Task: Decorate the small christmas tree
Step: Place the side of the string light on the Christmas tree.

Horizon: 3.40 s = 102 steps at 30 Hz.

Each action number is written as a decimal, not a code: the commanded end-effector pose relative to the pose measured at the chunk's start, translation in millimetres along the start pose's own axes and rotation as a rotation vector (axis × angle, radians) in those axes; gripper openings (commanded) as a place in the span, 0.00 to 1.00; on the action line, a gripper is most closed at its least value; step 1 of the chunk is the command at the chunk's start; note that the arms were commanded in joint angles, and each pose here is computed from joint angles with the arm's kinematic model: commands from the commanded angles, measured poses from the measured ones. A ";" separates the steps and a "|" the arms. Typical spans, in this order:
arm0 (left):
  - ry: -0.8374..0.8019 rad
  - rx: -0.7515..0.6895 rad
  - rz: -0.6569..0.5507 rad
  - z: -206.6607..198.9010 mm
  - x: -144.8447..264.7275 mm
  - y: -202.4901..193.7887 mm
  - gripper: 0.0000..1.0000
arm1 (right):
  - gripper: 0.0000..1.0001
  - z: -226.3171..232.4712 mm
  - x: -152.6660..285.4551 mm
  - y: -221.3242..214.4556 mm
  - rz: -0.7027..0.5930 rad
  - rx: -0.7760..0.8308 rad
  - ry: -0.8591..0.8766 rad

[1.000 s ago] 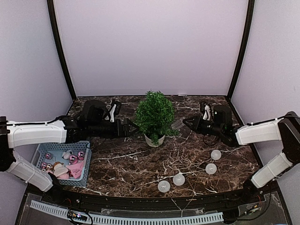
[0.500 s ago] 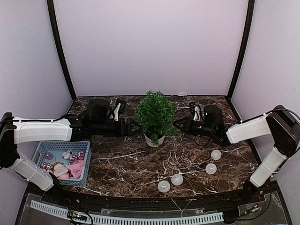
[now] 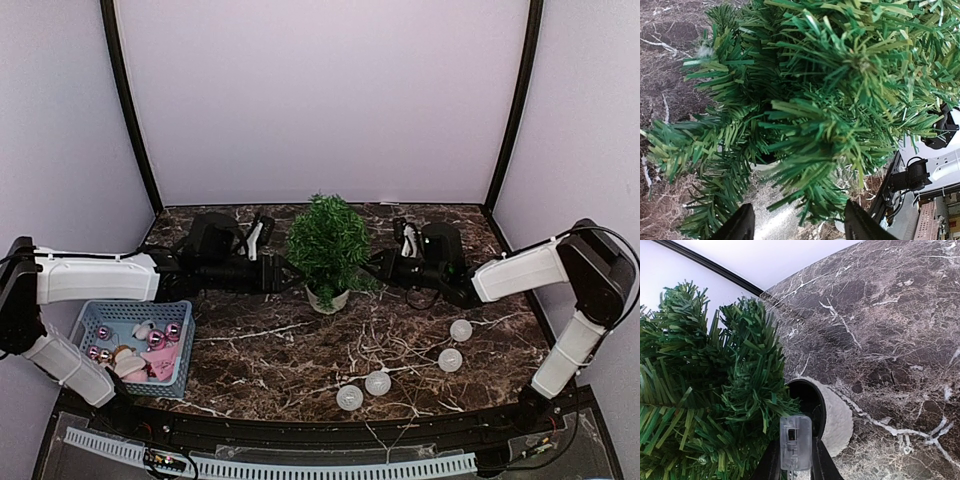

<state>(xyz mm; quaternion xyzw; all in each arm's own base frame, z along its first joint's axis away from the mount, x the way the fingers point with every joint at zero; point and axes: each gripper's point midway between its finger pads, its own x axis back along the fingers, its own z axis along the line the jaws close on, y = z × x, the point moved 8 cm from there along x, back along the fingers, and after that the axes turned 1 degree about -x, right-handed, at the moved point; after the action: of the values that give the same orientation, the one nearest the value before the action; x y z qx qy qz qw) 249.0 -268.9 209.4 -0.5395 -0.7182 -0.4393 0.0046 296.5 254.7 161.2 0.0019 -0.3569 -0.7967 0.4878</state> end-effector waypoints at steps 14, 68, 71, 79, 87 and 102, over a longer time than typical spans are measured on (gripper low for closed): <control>-0.121 -0.011 -0.018 -14.9 -9.5 14.8 0.16 | 0.06 9.2 -22.2 -8.6 0.021 0.077 -0.141; -0.002 -0.004 -0.041 -1.6 5.7 6.2 0.00 | 0.62 37.4 9.1 -9.7 -0.014 0.113 -0.165; -0.005 -0.007 -0.038 -2.0 4.4 6.9 0.00 | 0.53 31.6 9.6 -14.9 0.010 0.108 -0.168; -0.003 -0.007 -0.032 -1.2 2.9 6.2 0.00 | 0.34 20.7 0.3 -12.9 0.026 0.068 -0.130; 0.000 -0.006 -0.024 -1.0 -0.1 6.9 0.00 | 0.28 23.5 -19.8 -2.7 0.040 0.080 -0.065; 0.005 -0.004 -0.016 0.1 -2.2 6.3 0.00 | 0.22 18.3 -43.4 -12.9 0.091 0.059 0.023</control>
<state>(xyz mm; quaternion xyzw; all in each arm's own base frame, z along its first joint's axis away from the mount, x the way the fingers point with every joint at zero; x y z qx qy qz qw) 250.6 -267.8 202.0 -0.5334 -0.7219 -0.4404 0.0171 297.7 292.9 146.0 -0.0186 -0.3853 -0.7617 0.5206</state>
